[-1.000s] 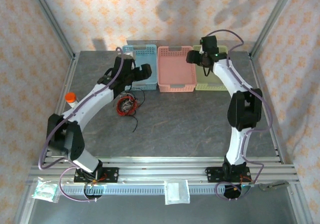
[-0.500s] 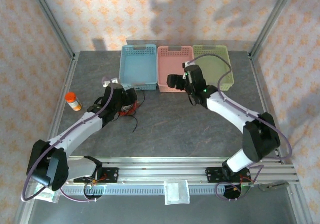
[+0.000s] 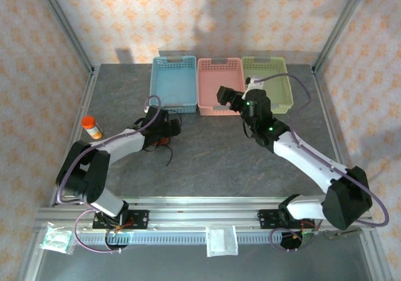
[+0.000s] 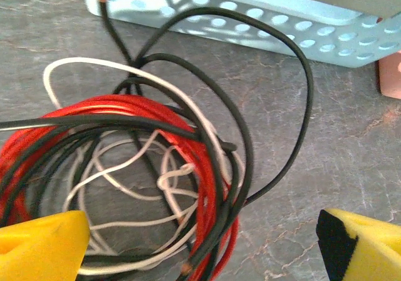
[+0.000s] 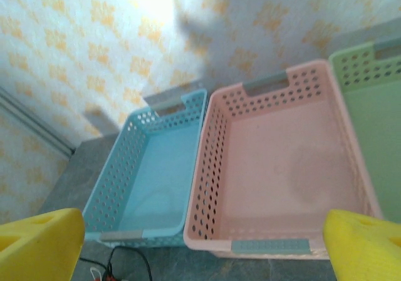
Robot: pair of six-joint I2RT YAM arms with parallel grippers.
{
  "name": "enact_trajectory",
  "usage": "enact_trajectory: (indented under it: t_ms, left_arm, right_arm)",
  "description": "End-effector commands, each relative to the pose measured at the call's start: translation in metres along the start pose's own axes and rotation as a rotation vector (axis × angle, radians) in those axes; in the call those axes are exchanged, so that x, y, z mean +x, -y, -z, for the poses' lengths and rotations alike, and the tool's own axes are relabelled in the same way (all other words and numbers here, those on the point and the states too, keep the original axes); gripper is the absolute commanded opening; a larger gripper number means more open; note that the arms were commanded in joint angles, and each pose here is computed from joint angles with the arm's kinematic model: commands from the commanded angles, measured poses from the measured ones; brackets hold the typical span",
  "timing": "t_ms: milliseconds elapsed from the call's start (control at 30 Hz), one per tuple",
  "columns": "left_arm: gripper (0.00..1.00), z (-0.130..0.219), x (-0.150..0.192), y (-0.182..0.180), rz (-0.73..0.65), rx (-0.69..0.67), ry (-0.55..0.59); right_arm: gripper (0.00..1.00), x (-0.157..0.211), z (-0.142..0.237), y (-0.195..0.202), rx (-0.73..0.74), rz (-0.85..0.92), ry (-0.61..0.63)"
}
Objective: Untangle the cables
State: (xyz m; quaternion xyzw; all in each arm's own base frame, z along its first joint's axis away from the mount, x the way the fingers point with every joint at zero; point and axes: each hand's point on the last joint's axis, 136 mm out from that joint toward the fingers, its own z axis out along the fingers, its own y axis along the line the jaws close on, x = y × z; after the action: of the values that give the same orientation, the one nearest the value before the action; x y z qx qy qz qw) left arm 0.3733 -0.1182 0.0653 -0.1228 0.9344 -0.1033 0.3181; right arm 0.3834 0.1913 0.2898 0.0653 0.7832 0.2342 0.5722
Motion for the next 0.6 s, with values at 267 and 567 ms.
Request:
enact_trajectory:
  t_ms: [267, 567]
  left_arm:
    - [0.95, -0.005, 0.023, 0.057, -0.150, 0.173, -0.082]
    - [0.95, 0.013, 0.064, 0.124, -0.211, 0.394, -0.154]
  right_arm:
    - [0.94, -0.025, 0.019, 0.028, 0.136, -0.002, 0.108]
    - [0.89, -0.025, 0.020, 0.070, 0.244, -0.115, 0.111]
